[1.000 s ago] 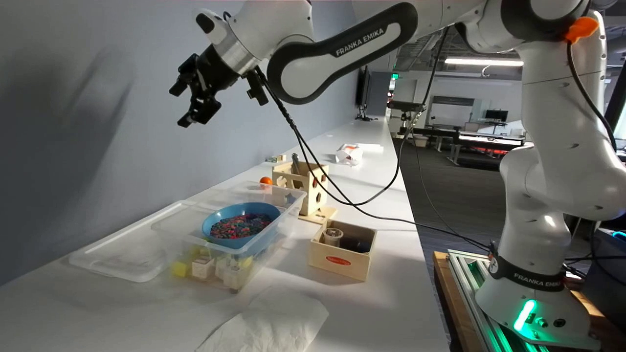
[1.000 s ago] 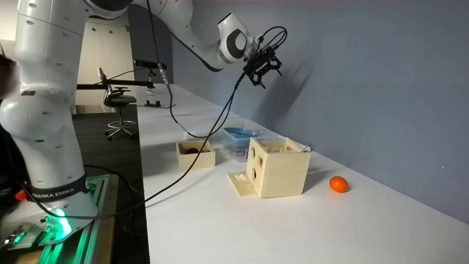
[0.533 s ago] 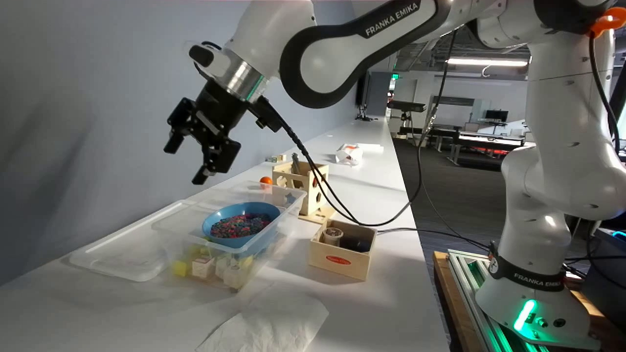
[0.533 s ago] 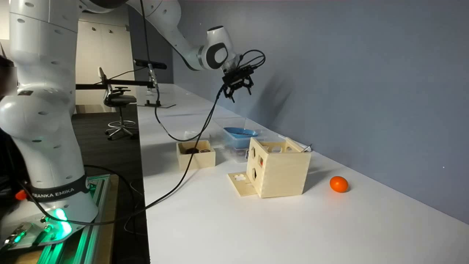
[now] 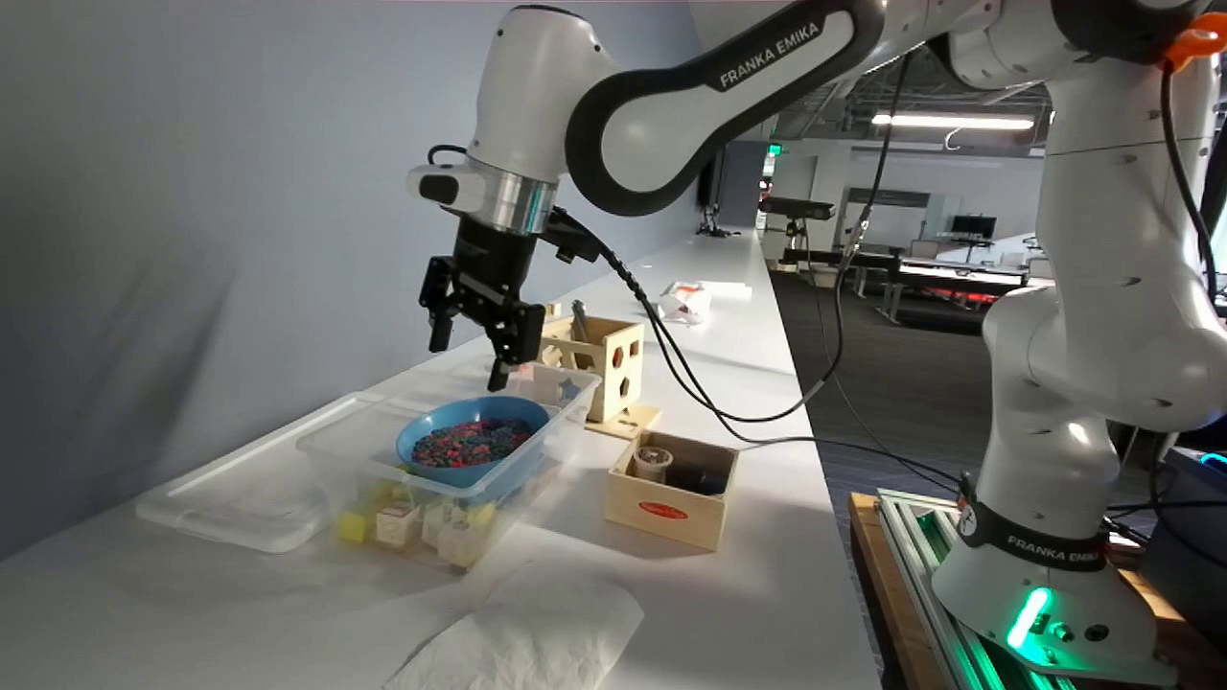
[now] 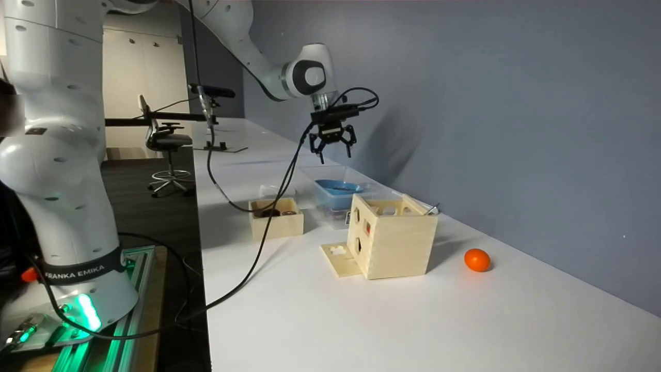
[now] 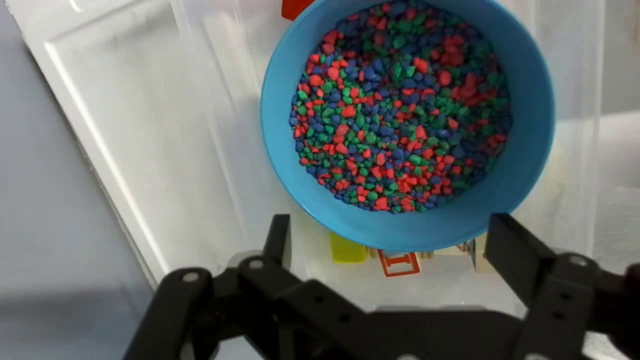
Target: Remove the white lid from the clear container then remove the blue bowl from the container.
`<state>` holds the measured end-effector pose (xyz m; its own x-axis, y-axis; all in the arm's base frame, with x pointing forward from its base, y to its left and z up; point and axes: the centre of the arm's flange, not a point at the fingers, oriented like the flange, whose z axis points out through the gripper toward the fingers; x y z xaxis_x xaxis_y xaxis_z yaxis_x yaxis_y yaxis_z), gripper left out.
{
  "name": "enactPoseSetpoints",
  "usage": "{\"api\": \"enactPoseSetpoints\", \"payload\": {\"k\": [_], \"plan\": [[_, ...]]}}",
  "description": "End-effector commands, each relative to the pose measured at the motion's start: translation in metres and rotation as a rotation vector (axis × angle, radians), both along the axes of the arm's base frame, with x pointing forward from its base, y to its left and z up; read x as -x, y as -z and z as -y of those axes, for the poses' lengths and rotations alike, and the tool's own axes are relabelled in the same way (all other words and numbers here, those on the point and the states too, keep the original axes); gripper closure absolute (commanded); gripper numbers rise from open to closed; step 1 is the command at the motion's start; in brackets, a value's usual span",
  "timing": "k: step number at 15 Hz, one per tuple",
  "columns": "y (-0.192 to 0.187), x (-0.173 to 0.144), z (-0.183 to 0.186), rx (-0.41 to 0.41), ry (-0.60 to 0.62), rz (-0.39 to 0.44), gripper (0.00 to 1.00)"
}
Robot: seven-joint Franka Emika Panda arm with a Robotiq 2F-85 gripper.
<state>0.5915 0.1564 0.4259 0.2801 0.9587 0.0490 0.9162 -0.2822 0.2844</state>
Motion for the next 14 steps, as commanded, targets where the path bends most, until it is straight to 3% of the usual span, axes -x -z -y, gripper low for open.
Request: {"api": "enactPoseSetpoints", "payload": {"k": [1, 6, 9, 14], "plan": [[0.000, 0.000, -0.001, 0.000, -0.001, -0.001, 0.00], [0.005, 0.009, -0.008, 0.005, -0.089, -0.129, 0.00], [0.003, 0.012, -0.011, 0.015, -0.048, -0.189, 0.00], [0.011, 0.014, -0.009, 0.029, -0.058, -0.171, 0.00]]}}
